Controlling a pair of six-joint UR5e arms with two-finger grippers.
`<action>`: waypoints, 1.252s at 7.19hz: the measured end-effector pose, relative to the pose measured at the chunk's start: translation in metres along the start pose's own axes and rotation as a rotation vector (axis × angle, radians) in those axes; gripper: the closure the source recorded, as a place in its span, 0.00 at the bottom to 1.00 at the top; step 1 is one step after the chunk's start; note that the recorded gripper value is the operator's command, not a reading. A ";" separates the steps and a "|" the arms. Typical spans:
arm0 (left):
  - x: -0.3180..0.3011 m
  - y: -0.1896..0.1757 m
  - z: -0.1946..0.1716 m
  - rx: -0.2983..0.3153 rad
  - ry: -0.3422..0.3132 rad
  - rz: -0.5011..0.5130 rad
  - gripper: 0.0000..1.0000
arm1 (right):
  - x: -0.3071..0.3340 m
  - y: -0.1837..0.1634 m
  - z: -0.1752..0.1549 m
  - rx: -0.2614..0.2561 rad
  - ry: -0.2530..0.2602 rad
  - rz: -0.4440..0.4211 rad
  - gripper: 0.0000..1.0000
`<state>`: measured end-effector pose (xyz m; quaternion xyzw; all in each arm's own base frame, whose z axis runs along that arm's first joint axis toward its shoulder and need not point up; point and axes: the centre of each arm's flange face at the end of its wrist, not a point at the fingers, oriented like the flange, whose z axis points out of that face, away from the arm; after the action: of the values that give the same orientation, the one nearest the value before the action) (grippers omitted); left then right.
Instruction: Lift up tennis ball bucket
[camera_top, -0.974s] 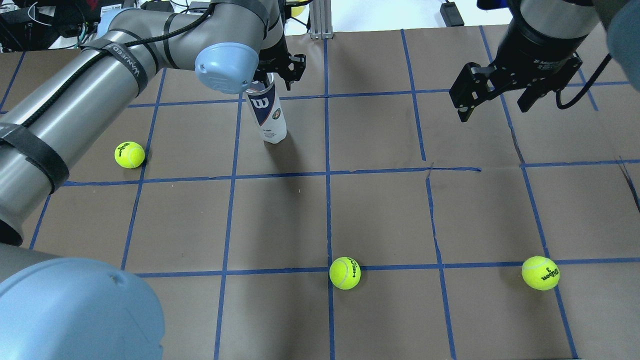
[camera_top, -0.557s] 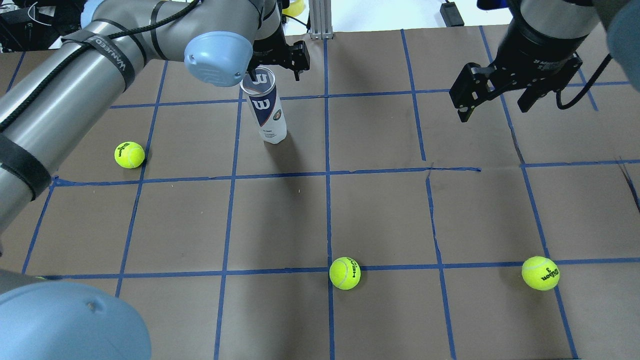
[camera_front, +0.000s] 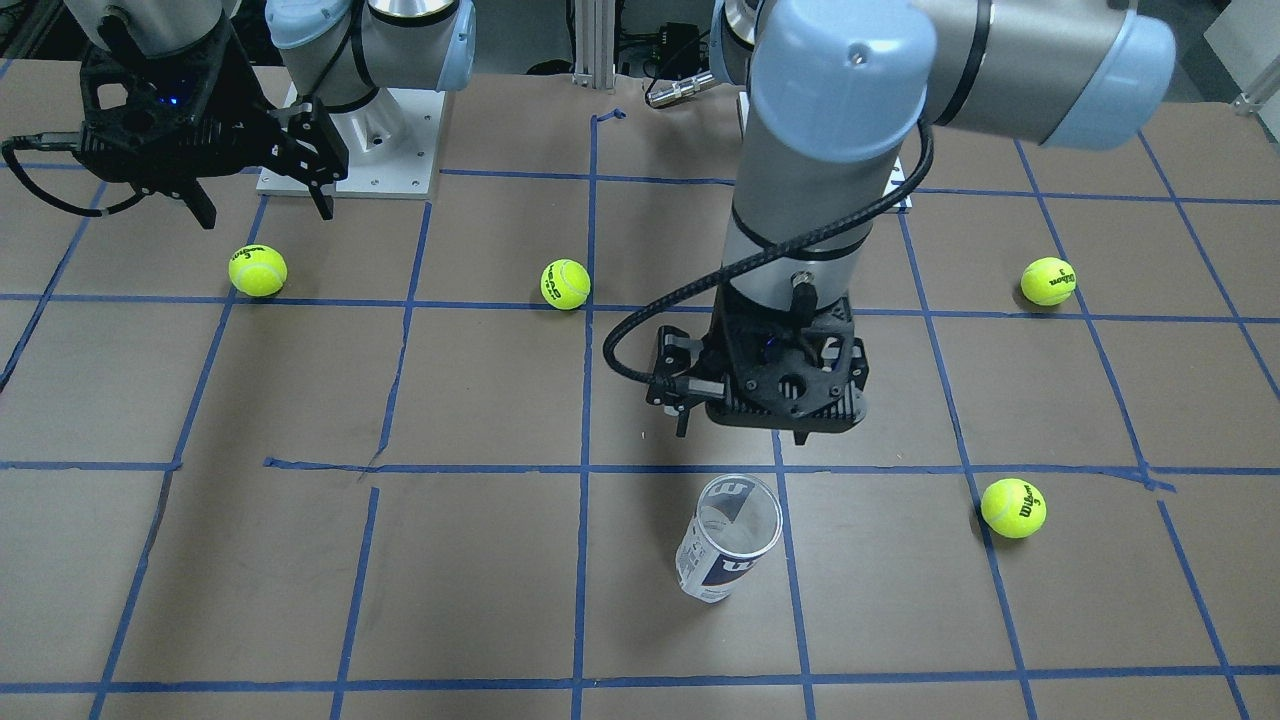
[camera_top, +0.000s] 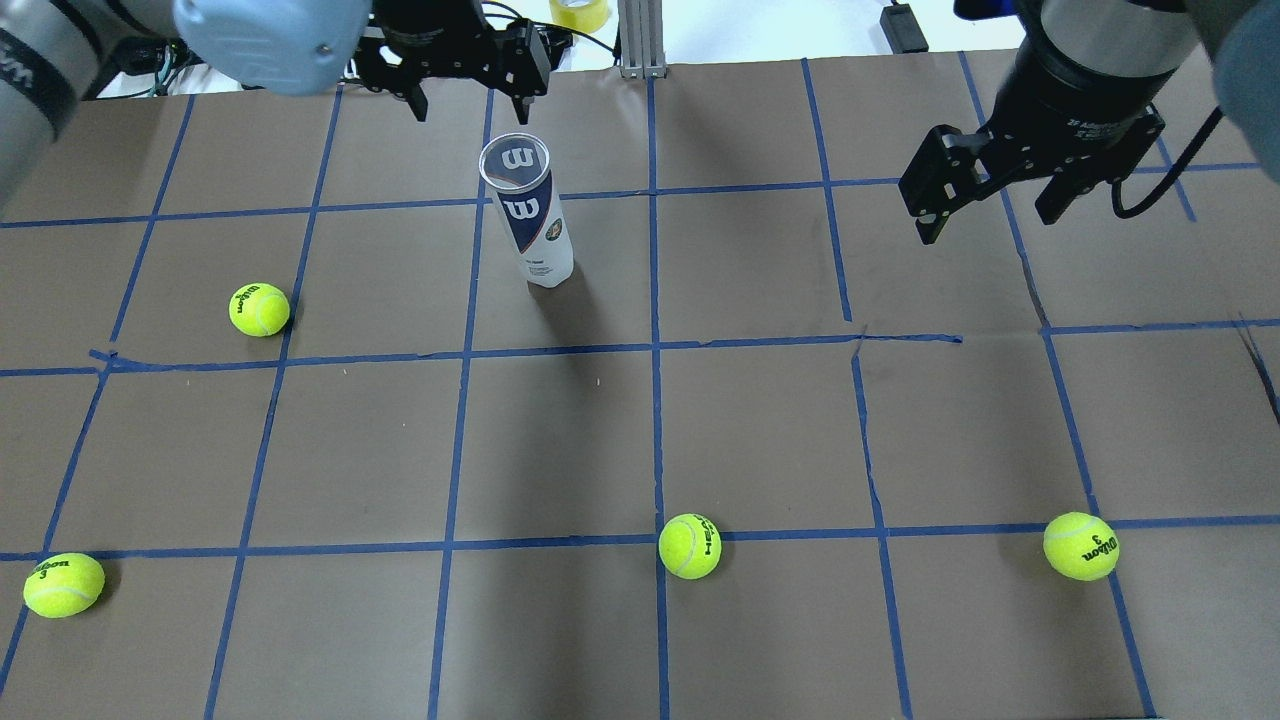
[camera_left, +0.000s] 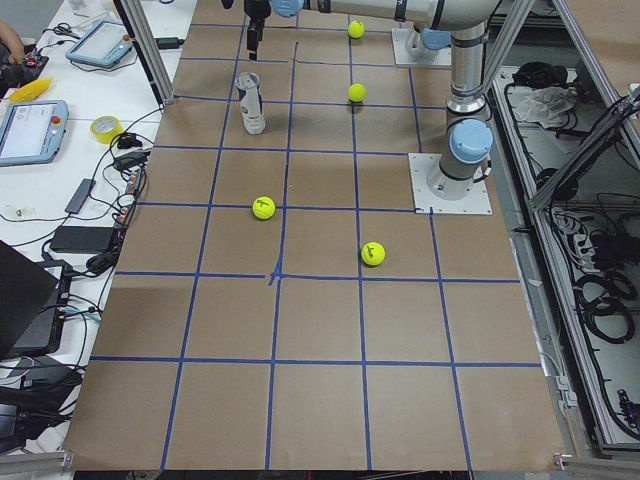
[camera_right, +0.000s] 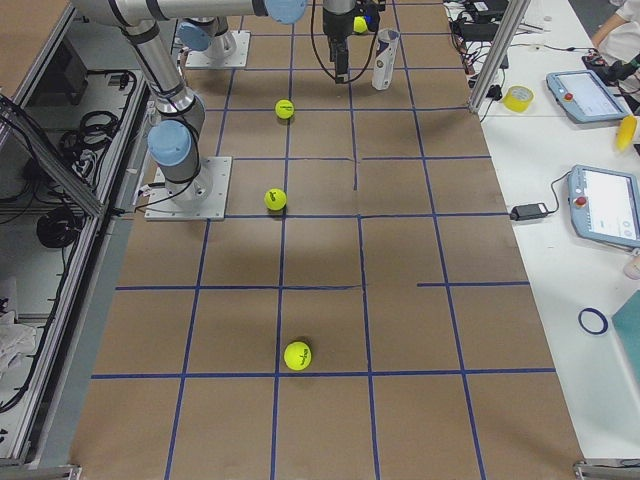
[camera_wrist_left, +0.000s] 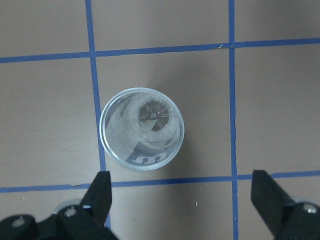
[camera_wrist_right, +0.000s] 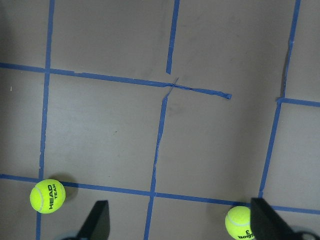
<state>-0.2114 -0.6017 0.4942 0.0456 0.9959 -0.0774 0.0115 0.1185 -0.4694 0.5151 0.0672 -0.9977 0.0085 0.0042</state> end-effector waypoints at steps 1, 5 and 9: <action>-0.027 0.010 -0.015 -0.035 -0.010 0.023 0.00 | 0.000 0.000 0.000 -0.001 0.000 0.000 0.00; -0.099 0.074 -0.038 -0.160 -0.036 -0.030 0.00 | -0.001 0.002 -0.005 0.010 0.008 0.015 0.00; -0.105 0.115 -0.041 -0.160 0.005 -0.076 0.00 | -0.017 0.003 -0.014 0.038 -0.027 0.117 0.00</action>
<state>-0.0970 -0.4918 0.5206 0.0072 0.9999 0.0021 0.0095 0.1350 -0.4640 0.5288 0.0088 -0.9995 0.0265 -0.0109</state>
